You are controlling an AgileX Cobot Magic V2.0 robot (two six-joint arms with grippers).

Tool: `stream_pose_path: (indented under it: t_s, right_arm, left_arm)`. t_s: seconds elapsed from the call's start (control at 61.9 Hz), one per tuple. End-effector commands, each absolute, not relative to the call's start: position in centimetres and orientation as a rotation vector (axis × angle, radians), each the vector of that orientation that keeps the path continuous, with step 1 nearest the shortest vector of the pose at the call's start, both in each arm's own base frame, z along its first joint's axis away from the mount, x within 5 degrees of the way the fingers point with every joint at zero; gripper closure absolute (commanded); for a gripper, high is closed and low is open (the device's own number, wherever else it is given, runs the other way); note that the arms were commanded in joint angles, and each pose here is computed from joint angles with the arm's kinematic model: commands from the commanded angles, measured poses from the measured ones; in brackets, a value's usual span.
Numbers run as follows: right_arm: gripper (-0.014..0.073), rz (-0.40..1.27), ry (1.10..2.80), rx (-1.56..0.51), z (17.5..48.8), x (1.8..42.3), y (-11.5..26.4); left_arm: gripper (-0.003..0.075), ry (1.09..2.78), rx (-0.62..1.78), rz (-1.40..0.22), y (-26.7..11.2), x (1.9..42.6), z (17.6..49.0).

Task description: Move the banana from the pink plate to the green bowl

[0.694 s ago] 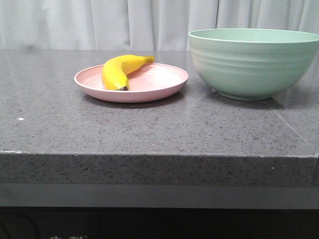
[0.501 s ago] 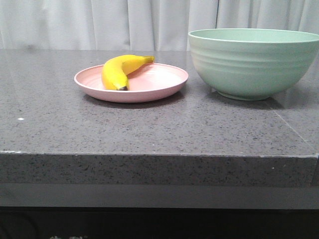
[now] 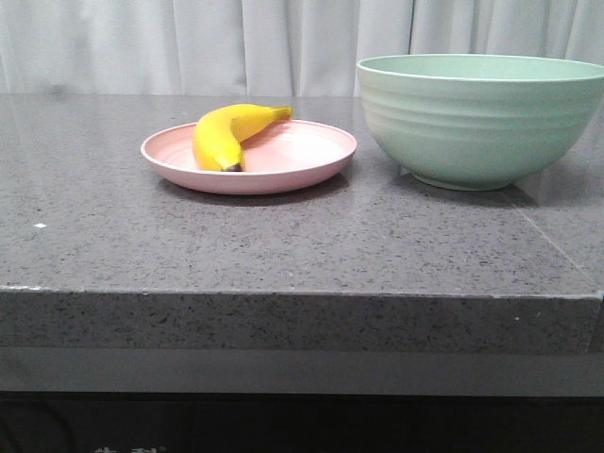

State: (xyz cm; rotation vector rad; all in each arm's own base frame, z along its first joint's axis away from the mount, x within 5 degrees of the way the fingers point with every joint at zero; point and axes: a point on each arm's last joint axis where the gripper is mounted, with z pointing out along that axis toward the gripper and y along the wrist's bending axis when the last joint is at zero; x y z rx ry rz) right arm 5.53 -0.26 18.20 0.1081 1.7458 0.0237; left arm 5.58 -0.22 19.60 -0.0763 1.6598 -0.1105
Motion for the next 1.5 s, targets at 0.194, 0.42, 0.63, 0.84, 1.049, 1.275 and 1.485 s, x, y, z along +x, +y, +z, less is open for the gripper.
stream_pose_path:
  t_s: [0.194,0.42,0.63,0.84,1.049,1.275,1.485]
  right_arm:
    - [0.0655,0.007,1.642,0.096,19.2,5.5,-0.3]
    - [0.0655,0.007,1.642,0.096,19.2,5.5,-0.3]
    - [0.0655,0.007,1.642,0.096,19.2,5.5,-0.3]
    - [0.0655,-0.004,1.611,0.084,19.4,5.5,-0.3]
    - [0.0655,-0.004,1.598,0.083,19.6,5.5,-0.3]
    - [0.0655,-0.004,1.583,0.082,20.0,5.4,-0.3]
    - [0.0655,-0.006,1.576,0.086,23.3,4.8,-0.3]
  left_arm:
    - [0.0738,1.561,-0.087,-0.113,-0.1,5.5,20.3]
    - [0.0738,1.561,-0.087,-0.113,-0.1,5.5,20.3]
    - [0.0738,1.539,-0.088,-0.112,-0.1,5.5,20.5]
    - [0.0738,1.516,-0.088,-0.111,-0.1,5.5,20.7]
    - [0.0738,1.516,-0.088,-0.111,-0.1,5.5,20.7]
    - [0.0738,1.494,-0.091,-0.115,-0.1,5.4,21.3]
    - [0.0738,1.394,-0.072,-0.106,-0.1,4.7,26.9]
